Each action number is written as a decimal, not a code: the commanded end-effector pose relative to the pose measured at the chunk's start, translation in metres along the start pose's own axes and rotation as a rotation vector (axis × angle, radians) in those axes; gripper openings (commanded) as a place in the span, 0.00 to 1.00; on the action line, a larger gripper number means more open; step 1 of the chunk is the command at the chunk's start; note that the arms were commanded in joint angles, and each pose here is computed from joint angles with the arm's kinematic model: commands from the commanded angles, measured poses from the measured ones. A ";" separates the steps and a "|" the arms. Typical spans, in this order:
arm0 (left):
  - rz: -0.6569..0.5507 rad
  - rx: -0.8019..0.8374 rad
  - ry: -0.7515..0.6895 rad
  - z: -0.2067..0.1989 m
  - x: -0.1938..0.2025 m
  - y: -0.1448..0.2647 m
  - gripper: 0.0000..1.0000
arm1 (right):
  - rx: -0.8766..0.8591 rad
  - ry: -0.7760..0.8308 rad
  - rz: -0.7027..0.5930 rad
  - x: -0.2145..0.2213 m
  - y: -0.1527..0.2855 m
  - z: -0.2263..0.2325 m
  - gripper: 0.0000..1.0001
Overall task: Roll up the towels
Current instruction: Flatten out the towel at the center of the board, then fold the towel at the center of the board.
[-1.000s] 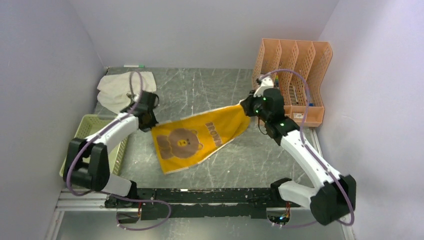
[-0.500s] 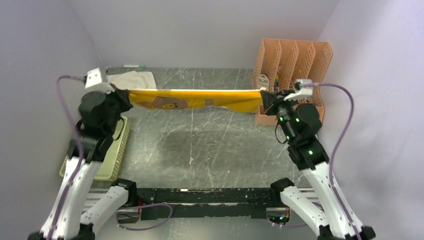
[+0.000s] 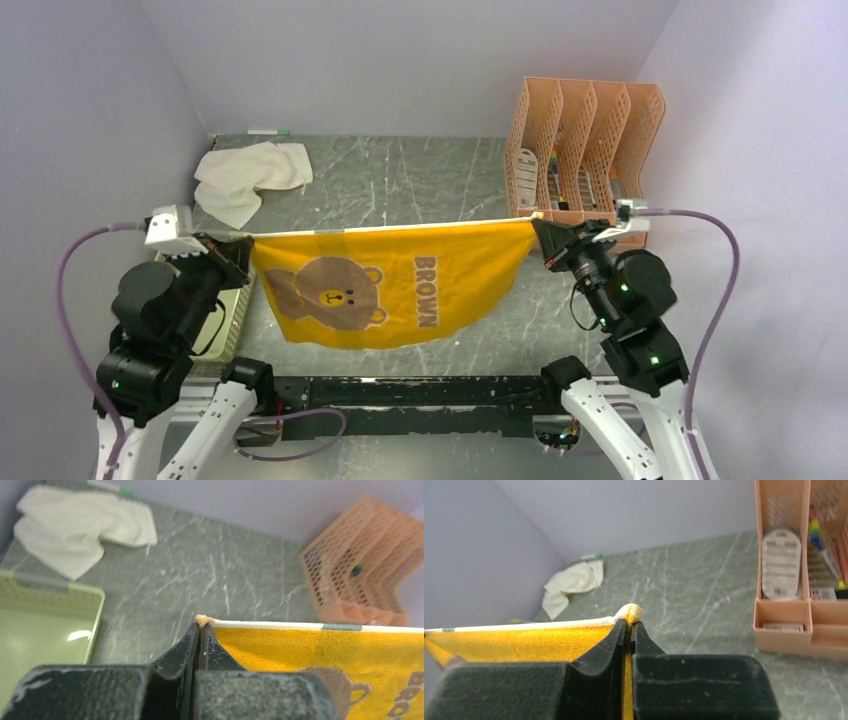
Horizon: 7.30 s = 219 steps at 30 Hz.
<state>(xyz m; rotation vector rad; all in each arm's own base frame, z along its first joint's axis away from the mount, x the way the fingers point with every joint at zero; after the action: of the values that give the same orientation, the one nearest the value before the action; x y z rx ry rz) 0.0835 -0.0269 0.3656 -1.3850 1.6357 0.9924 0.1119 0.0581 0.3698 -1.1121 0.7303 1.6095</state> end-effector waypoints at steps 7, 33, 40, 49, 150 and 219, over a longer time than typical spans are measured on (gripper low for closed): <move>0.392 -0.343 -0.015 0.027 0.058 -0.068 0.07 | 0.278 0.001 0.292 0.101 -0.069 -0.051 0.00; 0.564 -0.454 -0.065 0.095 0.126 -0.344 0.07 | 0.351 0.035 0.435 0.177 -0.302 -0.093 0.00; 0.324 -0.358 -0.129 0.072 0.041 -0.288 0.07 | 0.294 0.082 0.188 0.083 -0.244 -0.059 0.00; 0.116 -0.256 -0.159 0.046 -0.001 -0.182 0.07 | 0.229 0.081 0.109 0.036 -0.152 -0.036 0.00; 0.755 -0.559 0.328 0.120 0.245 -0.158 0.41 | 0.294 -0.308 0.946 0.293 -0.159 -0.115 0.00; 0.839 0.037 0.002 0.177 0.174 -0.355 0.67 | -0.161 -0.136 0.620 0.147 -0.273 -0.145 0.65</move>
<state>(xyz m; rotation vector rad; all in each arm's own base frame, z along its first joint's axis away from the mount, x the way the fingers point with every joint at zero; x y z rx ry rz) 0.4143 0.0408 0.1159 -0.6898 2.3166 1.4404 0.4054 0.0768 0.1892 -0.8947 0.9808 2.2710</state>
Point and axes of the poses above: each gripper's point midway between its finger pads, its own y axis back along the fingers, its own z axis along the line the jaws close on, x = y × z, the point moved 10 cm from there along y, back along the fingers, and after that the axes turned 2 degrees about y, right-handed, at the moved point
